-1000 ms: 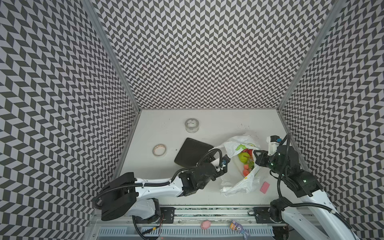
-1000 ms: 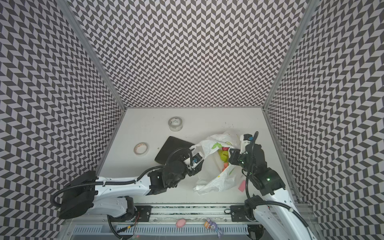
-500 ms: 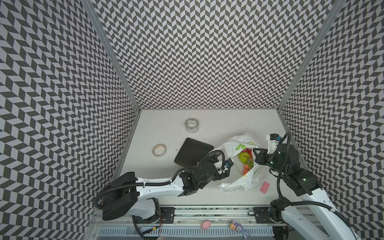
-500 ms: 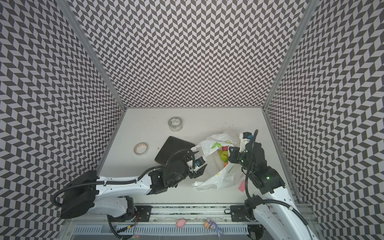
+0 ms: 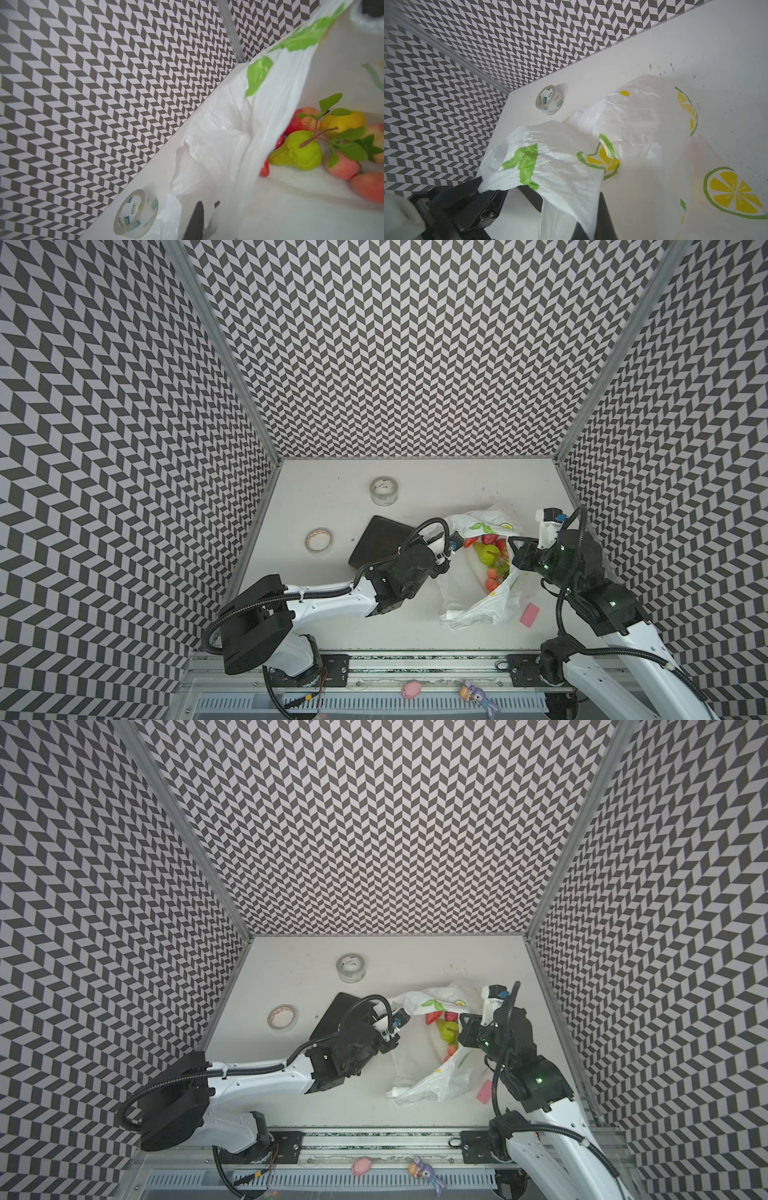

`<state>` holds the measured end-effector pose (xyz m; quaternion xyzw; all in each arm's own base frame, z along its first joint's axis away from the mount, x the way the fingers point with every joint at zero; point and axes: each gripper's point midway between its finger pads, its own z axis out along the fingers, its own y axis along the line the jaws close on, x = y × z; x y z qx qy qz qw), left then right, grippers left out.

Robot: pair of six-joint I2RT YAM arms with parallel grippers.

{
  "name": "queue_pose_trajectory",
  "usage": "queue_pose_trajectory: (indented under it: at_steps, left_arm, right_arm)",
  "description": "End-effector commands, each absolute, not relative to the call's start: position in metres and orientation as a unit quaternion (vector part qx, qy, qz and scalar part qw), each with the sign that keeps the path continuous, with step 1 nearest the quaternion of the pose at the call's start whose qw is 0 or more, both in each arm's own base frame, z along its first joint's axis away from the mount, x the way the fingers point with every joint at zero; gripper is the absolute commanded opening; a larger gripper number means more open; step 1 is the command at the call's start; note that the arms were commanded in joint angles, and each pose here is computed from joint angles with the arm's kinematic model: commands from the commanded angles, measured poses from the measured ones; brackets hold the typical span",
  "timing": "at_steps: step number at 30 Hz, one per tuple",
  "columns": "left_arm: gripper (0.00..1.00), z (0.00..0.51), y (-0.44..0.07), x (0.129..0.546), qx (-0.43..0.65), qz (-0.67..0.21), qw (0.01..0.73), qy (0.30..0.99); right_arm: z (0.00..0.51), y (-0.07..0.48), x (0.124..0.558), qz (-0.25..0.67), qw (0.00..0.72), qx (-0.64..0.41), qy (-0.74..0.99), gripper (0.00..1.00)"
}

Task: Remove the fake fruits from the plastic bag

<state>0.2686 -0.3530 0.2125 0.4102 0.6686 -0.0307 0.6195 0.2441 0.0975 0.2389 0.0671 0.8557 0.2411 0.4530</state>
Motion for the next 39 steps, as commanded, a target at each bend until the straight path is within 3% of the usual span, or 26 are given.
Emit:
queue_pose_trajectory:
  at_steps: [1,5,8,15,24,27,29,31,34,36,39]
  left_arm:
    - [0.0,0.224,-0.364,0.267,0.417,-0.054,0.626,0.657]
    - [0.0,0.235,-0.362,0.268,0.395,-0.082,0.631,0.662]
    - [0.0,0.239,-0.359,0.273,0.372,-0.105,0.627,0.676]
    - [0.0,0.242,-0.362,0.273,0.337,-0.153,0.597,0.712]
    - [0.0,0.249,-0.362,0.272,0.32,-0.197,0.554,0.743]
    - [0.0,0.255,-0.363,0.274,0.317,-0.205,0.54,0.752]
    - [0.0,0.264,-0.363,0.276,0.311,-0.213,0.536,0.755]
    - [0.0,0.276,-0.362,0.281,0.298,-0.225,0.538,0.756]
    - [0.0,0.294,-0.361,0.29,0.277,-0.243,0.544,0.754]
    - [0.0,0.311,-0.36,0.294,0.265,-0.255,0.555,0.746]
    - [0.0,0.339,-0.357,0.301,0.253,-0.272,0.576,0.728]
  right_arm:
    - [0.265,0.096,0.249,0.243,0.485,0.068,0.838,0.05]
    - [0.269,0.086,0.248,0.221,0.483,0.085,0.843,0.59]
    - [0.263,0.075,0.241,0.2,0.46,0.115,0.857,0.79]
    - [0.241,0.092,0.204,0.264,0.339,0.163,0.888,0.94]
    - [0.219,0.13,0.197,0.292,0.203,0.122,0.927,0.98]
    - [0.218,0.137,0.208,0.289,0.197,0.125,0.929,0.87]
    - [0.216,0.135,0.215,0.27,0.2,0.13,0.933,0.68]
    - [0.22,0.129,0.228,0.246,0.22,0.134,0.934,0.41]
    - [0.239,0.119,0.252,0.21,0.272,0.127,0.931,0.12]
    - [0.261,0.111,0.272,0.181,0.317,0.12,0.923,0.02]
    - [0.304,0.101,0.301,0.137,0.382,0.1,0.908,0.0]
